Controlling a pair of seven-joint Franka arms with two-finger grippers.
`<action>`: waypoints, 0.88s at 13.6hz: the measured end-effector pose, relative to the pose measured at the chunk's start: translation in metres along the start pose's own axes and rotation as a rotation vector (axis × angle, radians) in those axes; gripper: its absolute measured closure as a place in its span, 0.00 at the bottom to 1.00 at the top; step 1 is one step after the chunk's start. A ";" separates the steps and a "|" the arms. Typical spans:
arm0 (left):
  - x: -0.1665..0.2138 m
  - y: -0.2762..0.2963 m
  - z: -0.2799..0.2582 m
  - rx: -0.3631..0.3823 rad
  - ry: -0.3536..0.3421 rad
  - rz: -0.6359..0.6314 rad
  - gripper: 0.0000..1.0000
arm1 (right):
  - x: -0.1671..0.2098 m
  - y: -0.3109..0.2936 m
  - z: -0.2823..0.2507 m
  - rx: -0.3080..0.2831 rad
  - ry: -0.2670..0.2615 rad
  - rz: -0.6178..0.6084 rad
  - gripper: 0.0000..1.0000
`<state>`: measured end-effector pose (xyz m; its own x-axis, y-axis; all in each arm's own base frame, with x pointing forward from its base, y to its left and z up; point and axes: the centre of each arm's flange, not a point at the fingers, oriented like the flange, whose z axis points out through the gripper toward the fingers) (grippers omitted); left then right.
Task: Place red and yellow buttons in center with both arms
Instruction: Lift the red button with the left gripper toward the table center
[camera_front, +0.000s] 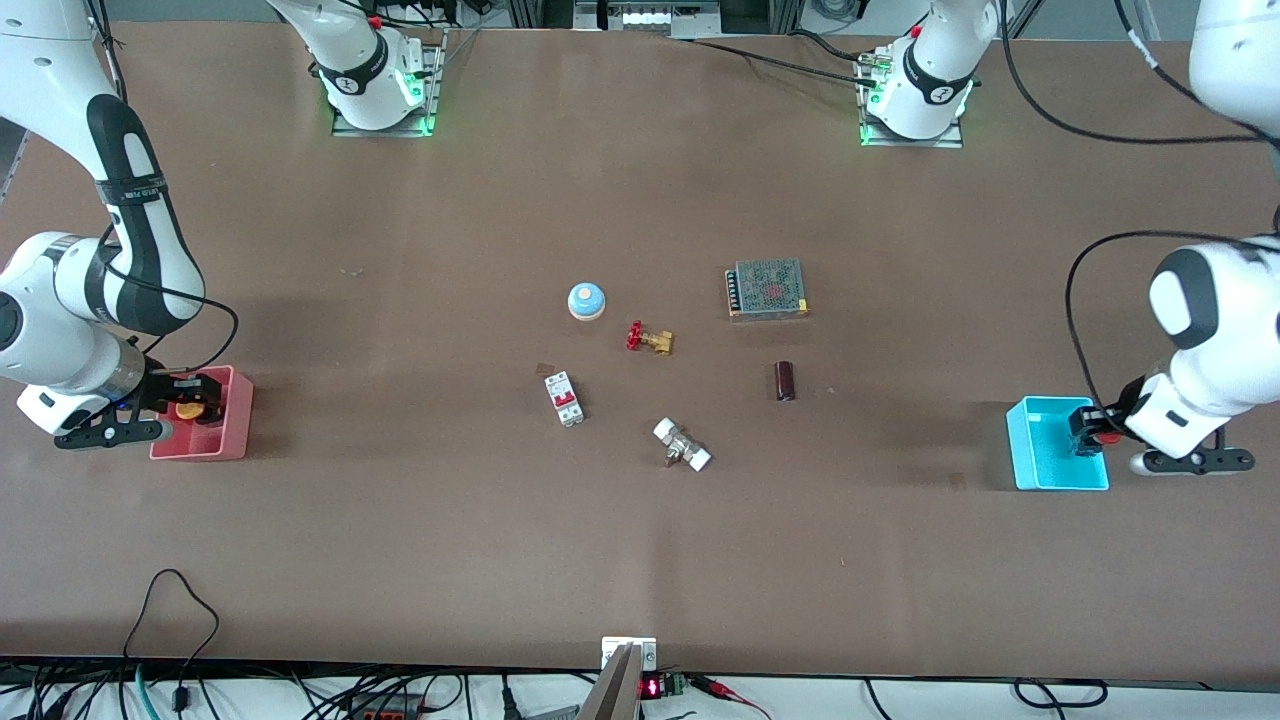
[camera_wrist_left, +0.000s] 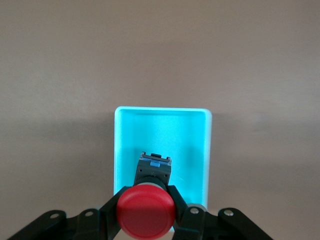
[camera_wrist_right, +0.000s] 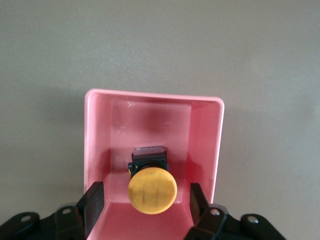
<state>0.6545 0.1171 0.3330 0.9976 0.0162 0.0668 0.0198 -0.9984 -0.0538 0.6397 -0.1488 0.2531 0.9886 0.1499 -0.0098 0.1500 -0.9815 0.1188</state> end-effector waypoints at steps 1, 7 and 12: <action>-0.003 0.019 -0.024 -0.005 -0.014 0.025 0.64 | 0.001 0.000 0.000 -0.002 0.006 0.000 0.22; -0.054 0.173 -0.018 -0.026 -0.138 0.003 0.64 | 0.002 0.001 0.003 -0.006 0.021 0.001 0.22; -0.070 0.214 0.055 -0.089 -0.238 -0.061 0.64 | 0.002 0.002 0.008 -0.006 0.023 -0.002 0.33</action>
<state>0.5926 -0.0947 0.2618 0.9823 0.0788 -0.1697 0.0854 -0.9958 0.0322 0.6419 -0.1515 0.2451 0.9879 0.1545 0.0124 0.1517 -0.9805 0.1250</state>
